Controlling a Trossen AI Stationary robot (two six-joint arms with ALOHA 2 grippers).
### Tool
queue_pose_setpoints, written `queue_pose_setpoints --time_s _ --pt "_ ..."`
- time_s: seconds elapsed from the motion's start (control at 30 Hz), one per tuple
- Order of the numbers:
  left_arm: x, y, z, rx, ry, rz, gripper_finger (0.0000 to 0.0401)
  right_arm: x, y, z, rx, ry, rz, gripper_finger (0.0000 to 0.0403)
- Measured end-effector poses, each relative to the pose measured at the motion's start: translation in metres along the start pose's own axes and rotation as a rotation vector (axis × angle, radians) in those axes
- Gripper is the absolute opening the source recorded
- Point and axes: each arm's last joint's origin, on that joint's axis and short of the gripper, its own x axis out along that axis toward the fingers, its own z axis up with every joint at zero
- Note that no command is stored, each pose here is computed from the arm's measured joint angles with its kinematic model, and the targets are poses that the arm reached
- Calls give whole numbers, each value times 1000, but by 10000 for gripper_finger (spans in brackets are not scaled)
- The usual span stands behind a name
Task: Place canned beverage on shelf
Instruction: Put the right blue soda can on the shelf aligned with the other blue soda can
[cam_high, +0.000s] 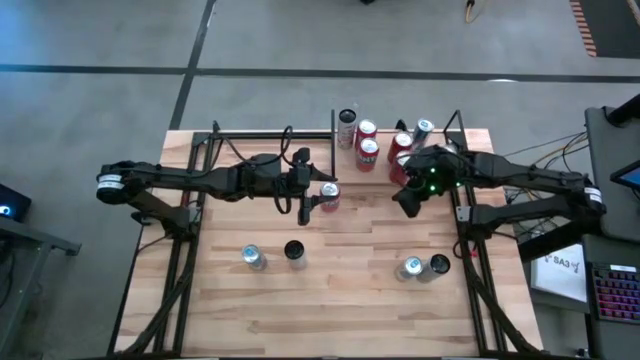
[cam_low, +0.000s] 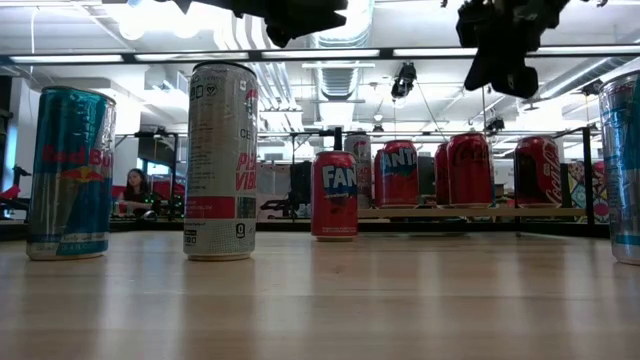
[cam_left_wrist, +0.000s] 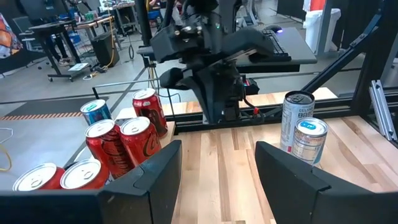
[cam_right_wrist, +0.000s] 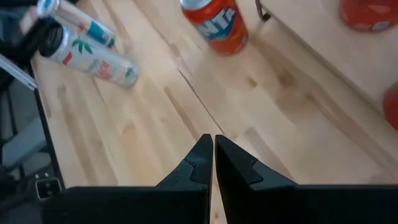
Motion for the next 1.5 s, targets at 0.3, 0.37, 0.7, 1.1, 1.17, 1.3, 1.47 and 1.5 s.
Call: queue_pose_setpoints --time_s 0.3,0.37,0.7,1.1,1.17,1.3,1.47,1.5 --pt "0 0 -1 8 9 -1 190 -2 25 8 -43 174 -102 9" --pt "0 0 -2 8 17 -2 190 -3 32 6 -96 238 -115 9" --pt "0 0 -2 26 23 -4 190 -9 70 -10 -322 391 -56 9" --pt "0 0 -2 27 18 -3 190 7 113 -52 -319 521 -45 9" --pt "0 0 -2 27 18 -3 190 15 122 -59 -322 551 -60 9" --pt "0 0 -2 27 18 -3 190 28 138 -69 -364 600 -77 9" --pt "0 0 -2 21 21 -4 190 36 156 -74 -399 622 -75 9" --pt "0 0 -2 12 23 -4 190 37 159 -75 -405 625 -73 9"
